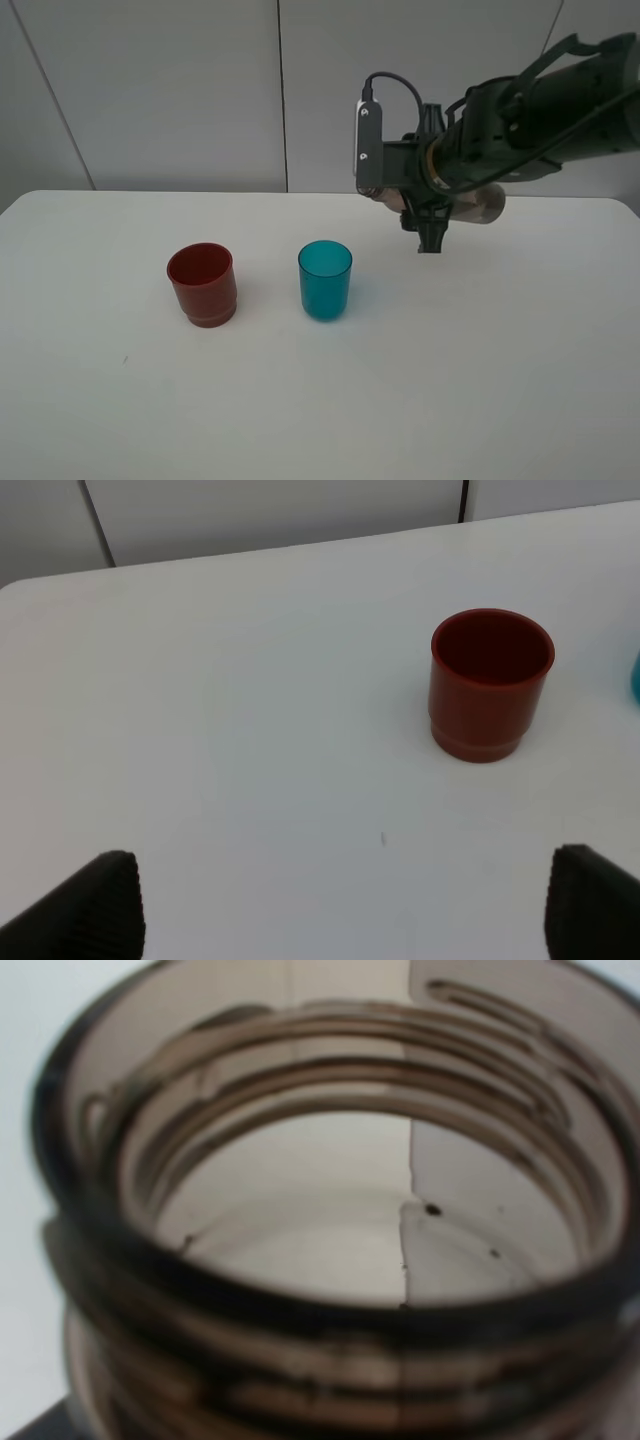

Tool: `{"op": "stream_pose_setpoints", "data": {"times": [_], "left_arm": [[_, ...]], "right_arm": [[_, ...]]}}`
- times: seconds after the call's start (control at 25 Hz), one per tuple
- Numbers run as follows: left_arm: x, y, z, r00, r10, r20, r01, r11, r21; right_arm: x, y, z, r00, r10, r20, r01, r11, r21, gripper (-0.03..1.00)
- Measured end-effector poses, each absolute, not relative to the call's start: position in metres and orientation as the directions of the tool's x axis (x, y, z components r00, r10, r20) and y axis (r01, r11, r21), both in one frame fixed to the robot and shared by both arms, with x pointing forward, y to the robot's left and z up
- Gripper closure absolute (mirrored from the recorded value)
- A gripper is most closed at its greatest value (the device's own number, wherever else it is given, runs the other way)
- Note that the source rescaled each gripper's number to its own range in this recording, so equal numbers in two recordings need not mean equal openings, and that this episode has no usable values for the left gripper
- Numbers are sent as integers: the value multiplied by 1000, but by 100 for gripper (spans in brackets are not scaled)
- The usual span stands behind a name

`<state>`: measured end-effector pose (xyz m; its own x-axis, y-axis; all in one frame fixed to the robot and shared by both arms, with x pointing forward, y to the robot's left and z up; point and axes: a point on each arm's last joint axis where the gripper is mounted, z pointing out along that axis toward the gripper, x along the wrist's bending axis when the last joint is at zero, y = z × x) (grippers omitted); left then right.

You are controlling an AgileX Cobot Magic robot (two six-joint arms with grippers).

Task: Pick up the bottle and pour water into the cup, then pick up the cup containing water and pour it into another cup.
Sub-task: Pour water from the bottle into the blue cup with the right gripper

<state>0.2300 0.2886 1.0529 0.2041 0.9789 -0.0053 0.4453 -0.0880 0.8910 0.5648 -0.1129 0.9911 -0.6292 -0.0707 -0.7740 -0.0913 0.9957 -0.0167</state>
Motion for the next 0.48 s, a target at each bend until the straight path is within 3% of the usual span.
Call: {"op": "stream_pose_setpoints", "data": {"times": [0.48], "left_arm": [[230, 289, 1053, 204, 979, -5, 445, -88, 891]], "right_arm": [[561, -96, 976, -555, -221, -802, -88, 974, -208, 96]]}}
